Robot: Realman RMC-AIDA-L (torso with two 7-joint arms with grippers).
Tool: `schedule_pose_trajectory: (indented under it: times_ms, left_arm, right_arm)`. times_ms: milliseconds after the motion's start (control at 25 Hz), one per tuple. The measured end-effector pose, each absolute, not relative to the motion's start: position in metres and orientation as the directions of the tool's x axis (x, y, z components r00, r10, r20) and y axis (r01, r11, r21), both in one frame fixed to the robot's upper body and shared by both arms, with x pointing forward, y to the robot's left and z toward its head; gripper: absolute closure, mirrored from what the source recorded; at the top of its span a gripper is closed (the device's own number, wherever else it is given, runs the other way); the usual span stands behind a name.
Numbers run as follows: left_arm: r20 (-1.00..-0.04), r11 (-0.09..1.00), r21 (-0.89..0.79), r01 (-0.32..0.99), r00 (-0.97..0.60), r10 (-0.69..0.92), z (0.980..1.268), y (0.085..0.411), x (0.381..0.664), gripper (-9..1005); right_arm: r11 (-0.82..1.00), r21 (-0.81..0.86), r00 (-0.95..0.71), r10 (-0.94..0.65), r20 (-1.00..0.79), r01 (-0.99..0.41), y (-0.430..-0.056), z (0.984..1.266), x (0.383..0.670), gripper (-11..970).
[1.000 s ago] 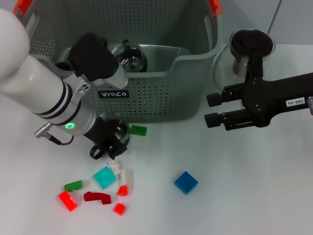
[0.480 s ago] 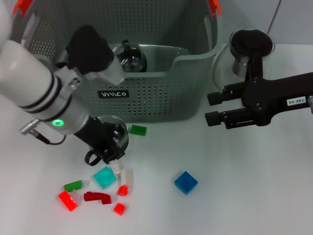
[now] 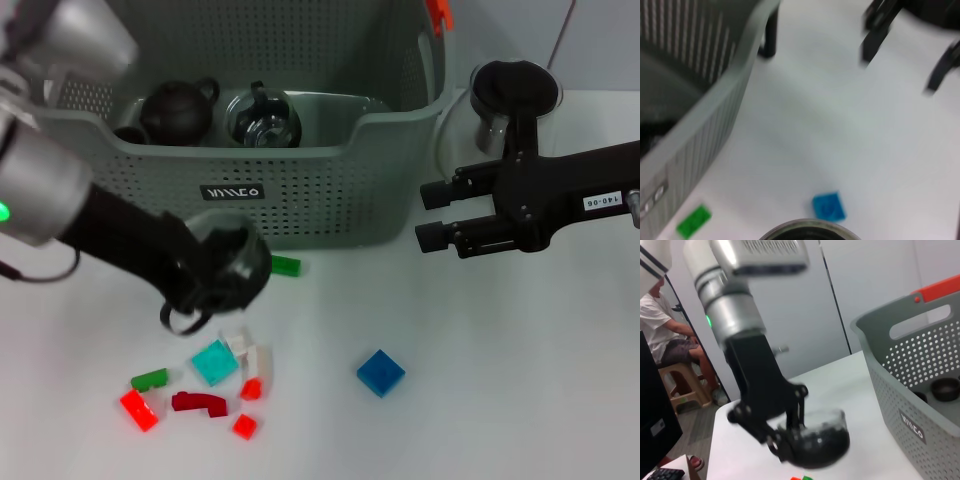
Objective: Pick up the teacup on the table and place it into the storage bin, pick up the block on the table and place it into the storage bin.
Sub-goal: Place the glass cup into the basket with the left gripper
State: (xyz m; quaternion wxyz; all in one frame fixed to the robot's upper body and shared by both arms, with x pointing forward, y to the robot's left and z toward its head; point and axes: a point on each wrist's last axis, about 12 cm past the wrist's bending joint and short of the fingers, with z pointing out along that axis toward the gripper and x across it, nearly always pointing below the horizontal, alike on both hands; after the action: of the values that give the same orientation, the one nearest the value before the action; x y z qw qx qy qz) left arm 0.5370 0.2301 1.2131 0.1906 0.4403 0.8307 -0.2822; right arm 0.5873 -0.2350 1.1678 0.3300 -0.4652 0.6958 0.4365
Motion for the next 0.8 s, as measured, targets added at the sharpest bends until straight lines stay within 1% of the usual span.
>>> schedule_pose_trajectory:
  times_ms: [120, 240, 440, 640, 800]
  left_arm:
    - [-0.634, 0.454, -0.308, 0.836, -0.536, 0.557, 1.231, 0.242, 0.540, 947]
    - [-0.691, 0.459, -0.303, 0.835, -0.524, 0.498, 1.247, 0.248, 0.552, 947]
    - [-0.755, 0.485, -0.273, 0.831, -0.497, 0.428, 1.266, 0.246, 0.586, 945]
    - [-0.778, 0.538, -0.261, 0.802, -0.505, 0.374, 1.268, 0.242, 0.625, 944]
    - [-0.782, 0.629, -0.254, 0.735, -0.539, 0.314, 1.255, 0.241, 0.658, 943]
  right_arm:
    - [0.183, 0.298, -0.346, -0.353, -0.869, -0.937, -0.235, 1.169, 0.588, 292]
    - [0.181, 0.296, -0.343, -0.351, -0.871, -0.938, -0.235, 1.170, 0.588, 292]
    - [0.181, 0.299, -0.346, -0.351, -0.870, -0.937, -0.235, 1.170, 0.588, 291]
    - [0.177, 0.309, -0.353, -0.351, -0.867, -0.935, -0.235, 1.170, 0.587, 291]
    - [0.175, 0.312, -0.355, -0.352, -0.866, -0.934, -0.236, 1.171, 0.587, 291]
